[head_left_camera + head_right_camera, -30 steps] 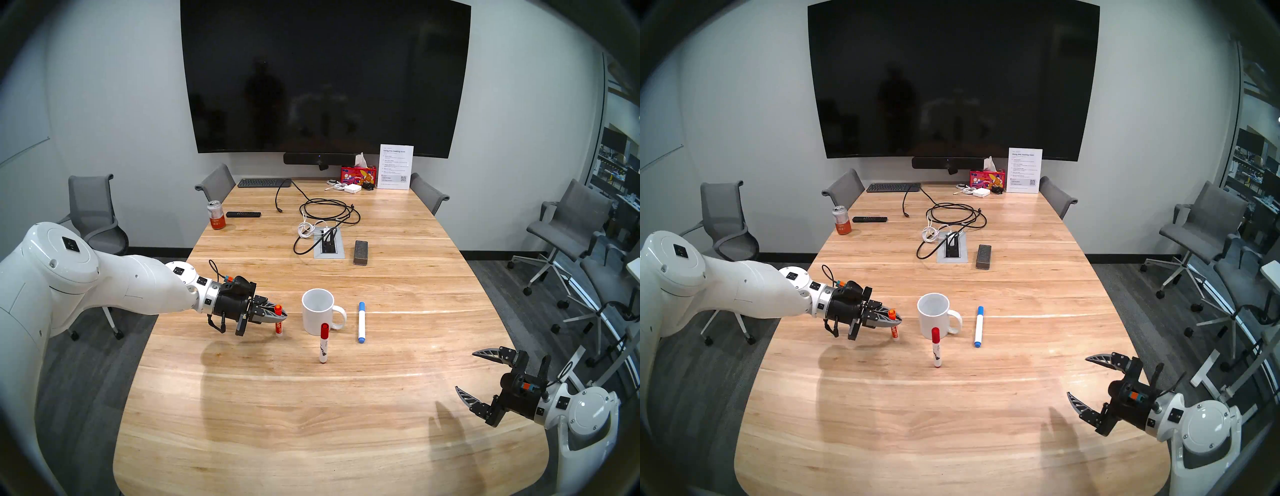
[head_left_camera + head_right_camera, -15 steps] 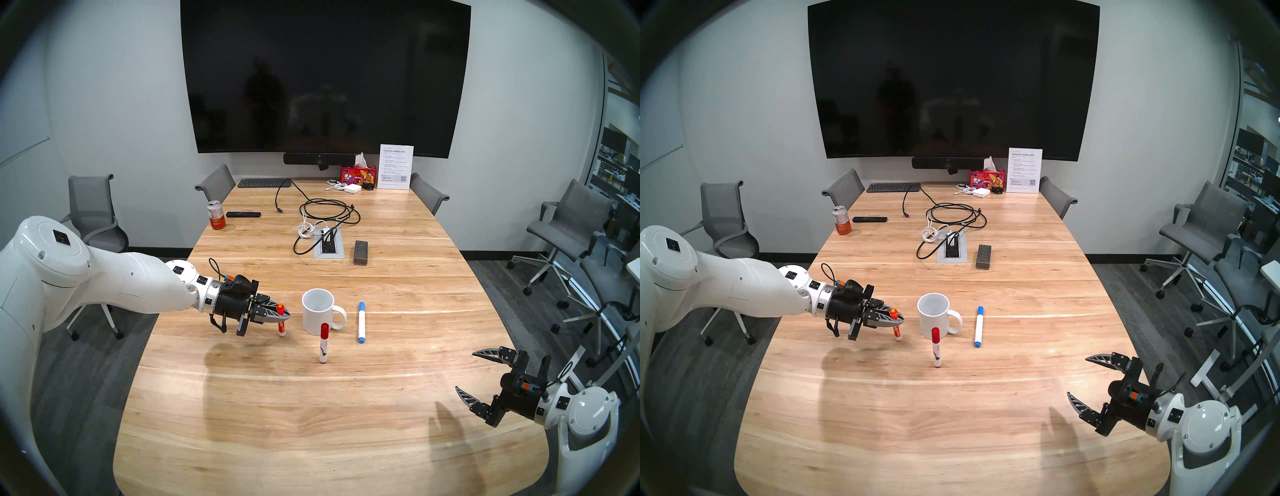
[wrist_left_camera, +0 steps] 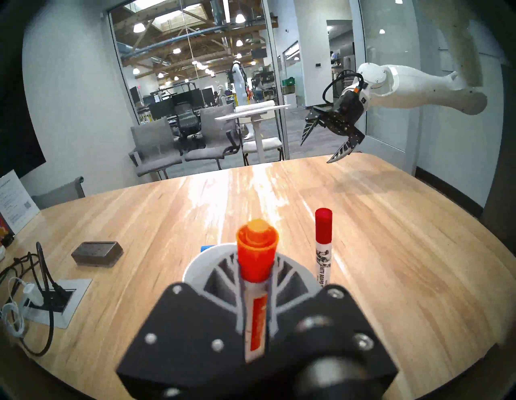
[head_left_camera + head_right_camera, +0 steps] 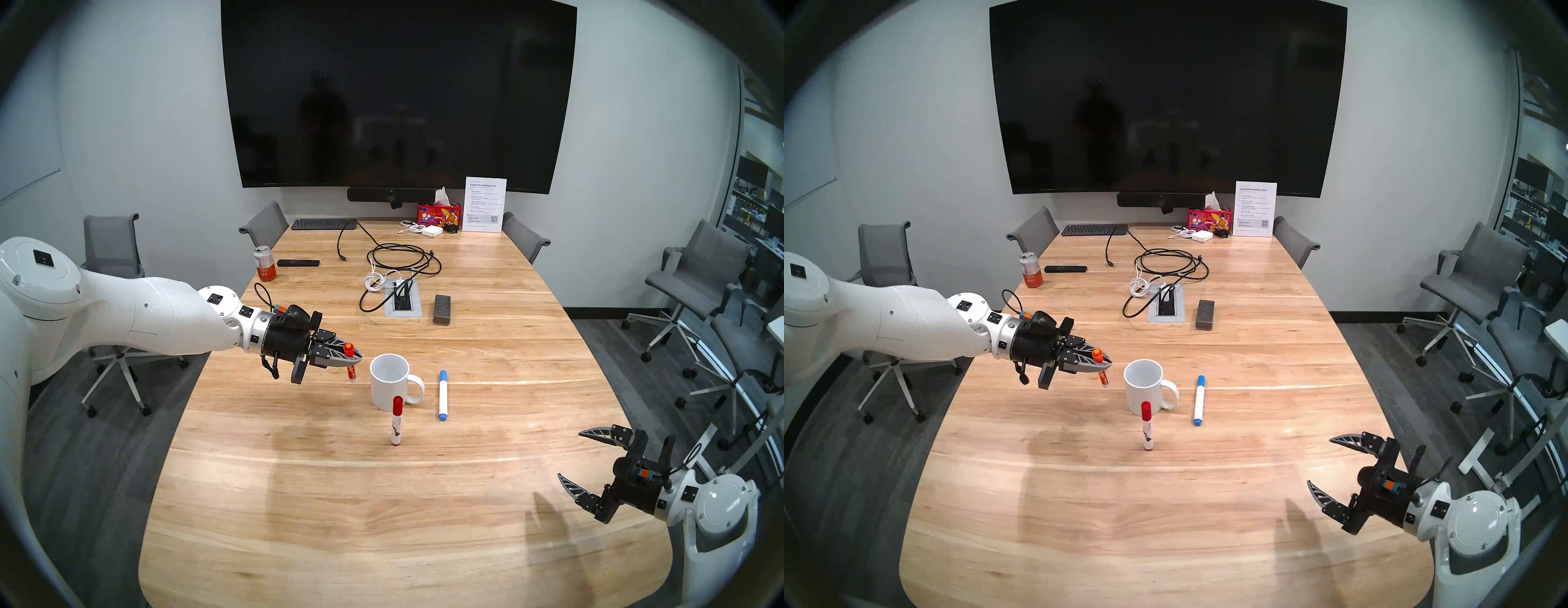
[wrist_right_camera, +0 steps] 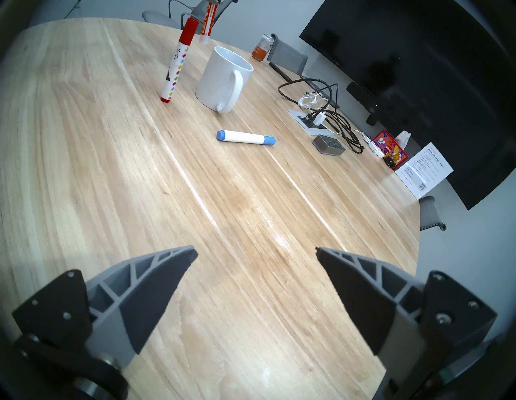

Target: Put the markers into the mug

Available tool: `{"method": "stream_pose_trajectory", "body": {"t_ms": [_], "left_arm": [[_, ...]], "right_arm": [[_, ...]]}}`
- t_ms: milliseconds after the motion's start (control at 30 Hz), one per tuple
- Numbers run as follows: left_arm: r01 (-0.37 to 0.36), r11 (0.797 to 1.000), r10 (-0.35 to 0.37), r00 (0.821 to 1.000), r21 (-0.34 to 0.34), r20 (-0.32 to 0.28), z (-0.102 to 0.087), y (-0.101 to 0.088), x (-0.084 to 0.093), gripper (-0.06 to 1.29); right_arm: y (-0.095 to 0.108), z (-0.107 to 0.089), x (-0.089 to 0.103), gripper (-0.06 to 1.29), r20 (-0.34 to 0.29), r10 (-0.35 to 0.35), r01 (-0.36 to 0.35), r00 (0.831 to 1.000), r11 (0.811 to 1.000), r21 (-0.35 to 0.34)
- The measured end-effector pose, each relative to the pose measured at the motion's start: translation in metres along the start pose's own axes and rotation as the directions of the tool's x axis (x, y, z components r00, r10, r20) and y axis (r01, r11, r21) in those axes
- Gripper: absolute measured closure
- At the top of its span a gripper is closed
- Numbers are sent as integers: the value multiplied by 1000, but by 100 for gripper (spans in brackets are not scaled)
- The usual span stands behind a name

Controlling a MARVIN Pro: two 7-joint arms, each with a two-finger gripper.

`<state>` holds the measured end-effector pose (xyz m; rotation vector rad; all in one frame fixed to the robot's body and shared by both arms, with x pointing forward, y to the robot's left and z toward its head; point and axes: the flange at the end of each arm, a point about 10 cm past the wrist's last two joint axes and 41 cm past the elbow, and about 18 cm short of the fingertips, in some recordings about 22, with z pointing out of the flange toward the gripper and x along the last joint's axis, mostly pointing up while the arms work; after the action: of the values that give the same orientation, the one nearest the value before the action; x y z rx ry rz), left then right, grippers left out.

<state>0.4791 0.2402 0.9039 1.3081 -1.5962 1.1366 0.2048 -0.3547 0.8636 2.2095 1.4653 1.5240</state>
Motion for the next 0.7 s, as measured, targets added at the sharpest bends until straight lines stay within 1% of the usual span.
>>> {"method": "stream_pose_trajectory", "body": {"t_ms": [167,333,500,533,700], "left_arm": [[7,1000,-7,1000,-25,3,1,2,4,114],[10,1000,-10,1000,-30,-2,1,0,8,114],[2,1000,-2,1000,-11,2,-2,-11,12,114],[-1,1000,1,1000,-2,5,-3,-16,12,114],[-3,1000,3,1000,19,10,-2,-27,11,114]], "right_arm": [[0,0,0,2,0,0,0,1000,1000,0],[0,0,0,2,0,0,0,1000,1000,0],[0,0,0,2,0,0,0,1000,1000,0],[0,0,0,2,0,0,0,1000,1000,0],[0,0,0,2,0,0,0,1000,1000,0]]}}
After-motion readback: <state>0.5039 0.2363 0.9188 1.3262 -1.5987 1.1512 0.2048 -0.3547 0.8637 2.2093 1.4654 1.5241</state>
